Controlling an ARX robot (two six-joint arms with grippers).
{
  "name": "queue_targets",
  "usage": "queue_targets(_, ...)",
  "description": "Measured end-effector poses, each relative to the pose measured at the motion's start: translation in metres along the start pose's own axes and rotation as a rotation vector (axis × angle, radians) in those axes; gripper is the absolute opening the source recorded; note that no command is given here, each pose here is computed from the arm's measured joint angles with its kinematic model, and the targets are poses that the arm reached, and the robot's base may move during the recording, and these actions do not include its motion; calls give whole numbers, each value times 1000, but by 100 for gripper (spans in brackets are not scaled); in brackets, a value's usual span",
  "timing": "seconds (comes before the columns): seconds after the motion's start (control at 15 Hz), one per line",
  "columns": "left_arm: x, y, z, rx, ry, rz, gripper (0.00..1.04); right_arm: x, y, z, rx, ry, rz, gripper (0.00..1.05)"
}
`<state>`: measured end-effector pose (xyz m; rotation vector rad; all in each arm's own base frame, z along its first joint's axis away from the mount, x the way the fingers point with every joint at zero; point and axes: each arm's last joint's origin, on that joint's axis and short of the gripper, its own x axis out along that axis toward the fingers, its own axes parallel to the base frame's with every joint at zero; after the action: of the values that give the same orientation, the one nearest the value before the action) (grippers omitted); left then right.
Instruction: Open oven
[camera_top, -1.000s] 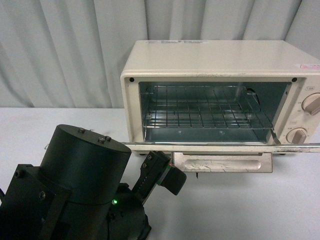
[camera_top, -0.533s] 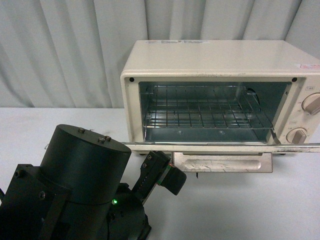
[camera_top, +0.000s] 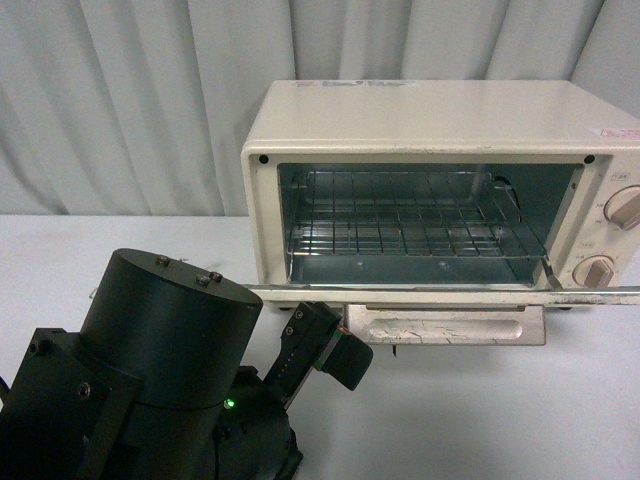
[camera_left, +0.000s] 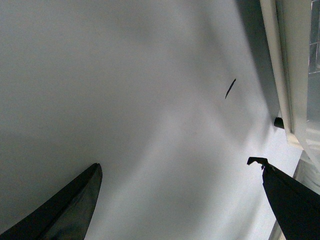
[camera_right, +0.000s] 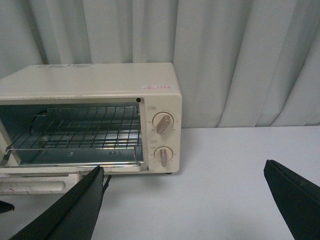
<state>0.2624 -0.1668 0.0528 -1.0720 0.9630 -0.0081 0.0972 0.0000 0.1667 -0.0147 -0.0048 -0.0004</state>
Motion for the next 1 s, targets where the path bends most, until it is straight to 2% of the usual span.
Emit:
queue_targets(0.07, 0, -1, 0, 9, -22, -21, 98, 0, 0, 0, 0, 0, 0, 98)
queue_targets(0.13, -2, 5, -2, 65, -148, -74, 98, 0, 0, 0, 0, 0, 0, 98)
queue_targets(0.27, -9, 9, -1, 130, -249, -118, 98, 0, 0, 0, 0, 0, 0, 98)
queue_targets(0.47, -28, 2, 0, 185, -226, -194, 98, 0, 0, 0, 0, 0, 0, 98)
queue_targets(0.6, -45, 4, 0, 224, -155, -220, 98, 0, 0, 0, 0, 0, 0, 98)
queue_targets(0.87, -78, 11, 12, 327, -61, -220, 98, 0, 0, 0, 0, 0, 0, 98)
queue_targets(1.0, -97, 18, 23, 364, -98, -203, 98, 0, 0, 0, 0, 0, 0, 98)
